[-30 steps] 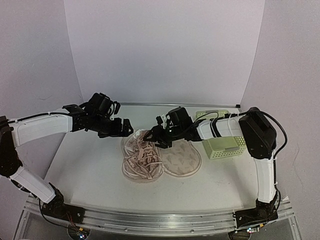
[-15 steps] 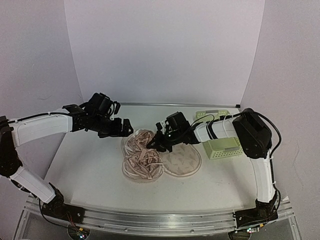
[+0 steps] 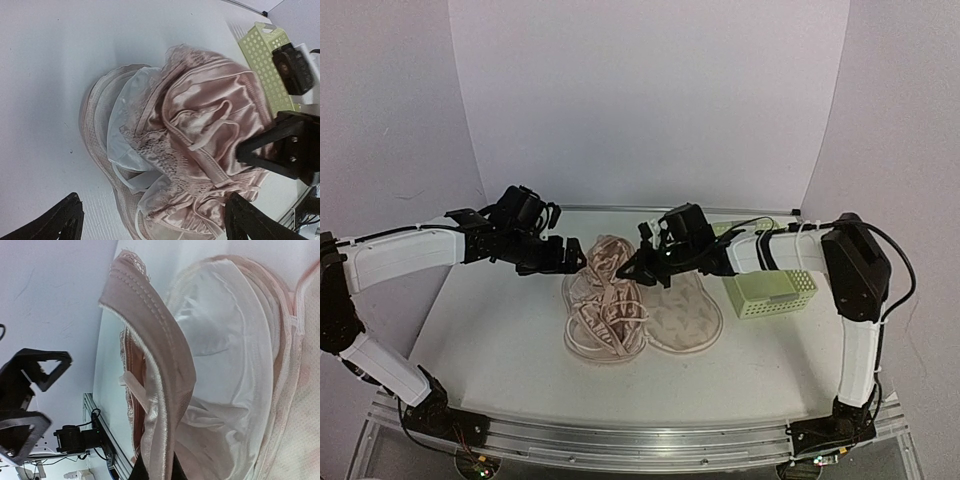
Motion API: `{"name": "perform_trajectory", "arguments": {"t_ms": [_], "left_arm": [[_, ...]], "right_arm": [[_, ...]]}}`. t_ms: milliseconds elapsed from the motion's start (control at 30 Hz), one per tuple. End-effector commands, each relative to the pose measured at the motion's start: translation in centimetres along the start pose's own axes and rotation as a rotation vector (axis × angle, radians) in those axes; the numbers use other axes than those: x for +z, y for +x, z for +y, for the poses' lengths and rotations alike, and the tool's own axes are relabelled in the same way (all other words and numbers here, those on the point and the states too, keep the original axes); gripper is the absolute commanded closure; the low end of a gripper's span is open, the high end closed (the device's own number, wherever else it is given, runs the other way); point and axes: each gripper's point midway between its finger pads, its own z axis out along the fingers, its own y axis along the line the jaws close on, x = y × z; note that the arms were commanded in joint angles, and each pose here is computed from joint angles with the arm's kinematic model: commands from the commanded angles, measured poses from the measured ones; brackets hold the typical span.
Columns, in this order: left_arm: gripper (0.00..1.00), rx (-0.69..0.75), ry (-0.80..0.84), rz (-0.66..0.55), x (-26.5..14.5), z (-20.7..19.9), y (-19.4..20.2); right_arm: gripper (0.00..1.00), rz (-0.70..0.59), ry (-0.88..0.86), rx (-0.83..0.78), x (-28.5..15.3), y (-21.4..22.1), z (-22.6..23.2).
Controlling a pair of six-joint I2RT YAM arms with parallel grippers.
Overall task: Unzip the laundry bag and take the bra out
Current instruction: Pick up the bra from the laundry bag, then place the bra in the bin.
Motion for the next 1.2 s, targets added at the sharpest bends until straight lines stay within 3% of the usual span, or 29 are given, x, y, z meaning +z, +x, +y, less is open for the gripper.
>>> {"name": "perform_trajectory", "arguments": {"t_ms": [0,400,767,1167], "left_arm": [[0.02,0.022,0.006,-0.117,-2.6,-0.9,-3.6],[0.01,0.047,-0.024,-0.291,-8.2,-0.9,-7.0],[0.01,0.071,-0.081,-0.434,-12.8,0.1,-8.7],[0.00,0.085,-0.112,-0.438,-12.8,0.7,-8.5]], "right_arm": [[1.00,-0.110,-0.088,-0.080,-3.9,-2.2,5.9],[1.00,-0.249,-0.083,-0.153,-9.5,-5.0,9.6],[1.00,-0.397,-0.038,-0.172,-17.4,-9.0,9.4],[1.00,-0.583,0.037,-0.171,-27.4,-13.4,6.4]]}}
